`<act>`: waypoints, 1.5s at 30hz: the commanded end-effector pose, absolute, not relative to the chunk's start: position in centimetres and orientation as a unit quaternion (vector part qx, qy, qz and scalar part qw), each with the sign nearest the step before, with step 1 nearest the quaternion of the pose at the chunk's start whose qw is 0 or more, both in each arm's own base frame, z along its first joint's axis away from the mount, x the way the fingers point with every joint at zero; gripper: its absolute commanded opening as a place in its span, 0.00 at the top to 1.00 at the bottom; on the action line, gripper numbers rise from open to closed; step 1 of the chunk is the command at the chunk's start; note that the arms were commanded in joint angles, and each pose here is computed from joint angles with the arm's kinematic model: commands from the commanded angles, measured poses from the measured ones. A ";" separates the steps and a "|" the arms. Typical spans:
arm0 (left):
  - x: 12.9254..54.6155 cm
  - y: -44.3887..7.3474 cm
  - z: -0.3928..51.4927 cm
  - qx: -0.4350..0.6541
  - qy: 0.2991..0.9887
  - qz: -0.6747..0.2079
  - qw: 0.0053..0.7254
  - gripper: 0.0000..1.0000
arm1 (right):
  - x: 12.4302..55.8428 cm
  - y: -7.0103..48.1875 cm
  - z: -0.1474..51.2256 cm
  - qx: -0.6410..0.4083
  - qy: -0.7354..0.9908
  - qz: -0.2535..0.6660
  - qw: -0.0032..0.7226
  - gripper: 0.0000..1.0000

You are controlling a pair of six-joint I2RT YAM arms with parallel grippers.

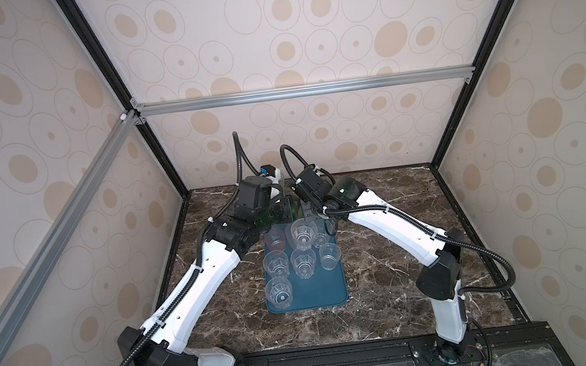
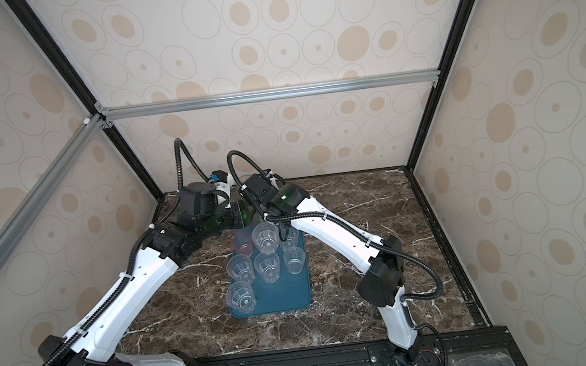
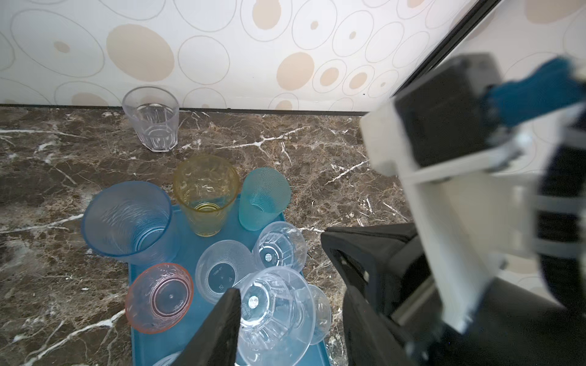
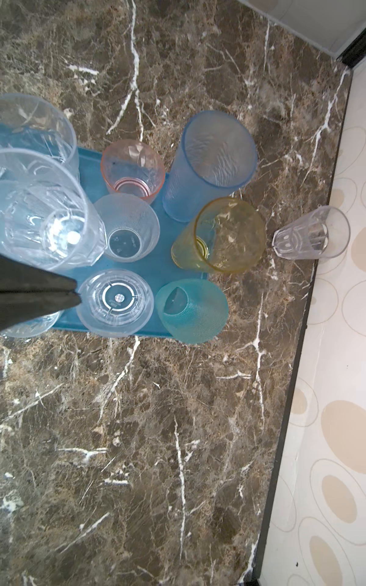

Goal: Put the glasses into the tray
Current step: 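Grasp the clear glass with the right gripper while the left gripper releases it, then lower the clear glass onto the tray edge nearest the robot and open the right gripper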

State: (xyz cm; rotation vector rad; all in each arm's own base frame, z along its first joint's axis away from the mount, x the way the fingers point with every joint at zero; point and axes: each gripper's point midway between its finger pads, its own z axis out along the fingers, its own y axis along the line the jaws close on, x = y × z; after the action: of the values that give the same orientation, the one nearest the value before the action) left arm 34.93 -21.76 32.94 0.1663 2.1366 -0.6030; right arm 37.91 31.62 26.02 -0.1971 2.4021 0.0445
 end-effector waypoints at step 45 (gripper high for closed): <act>36.5 -17.6 27.2 0.069 0.870 -0.170 0.457 0.43 | 34.7 32.1 20.0 -0.110 0.970 0.127 0.174 0.94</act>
State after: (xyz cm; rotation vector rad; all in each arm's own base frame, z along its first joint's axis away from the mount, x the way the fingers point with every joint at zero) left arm 36.42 -18.15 25.87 0.1528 2.1920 -0.4379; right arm 35.07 32.51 17.79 -0.2899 2.7870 0.3676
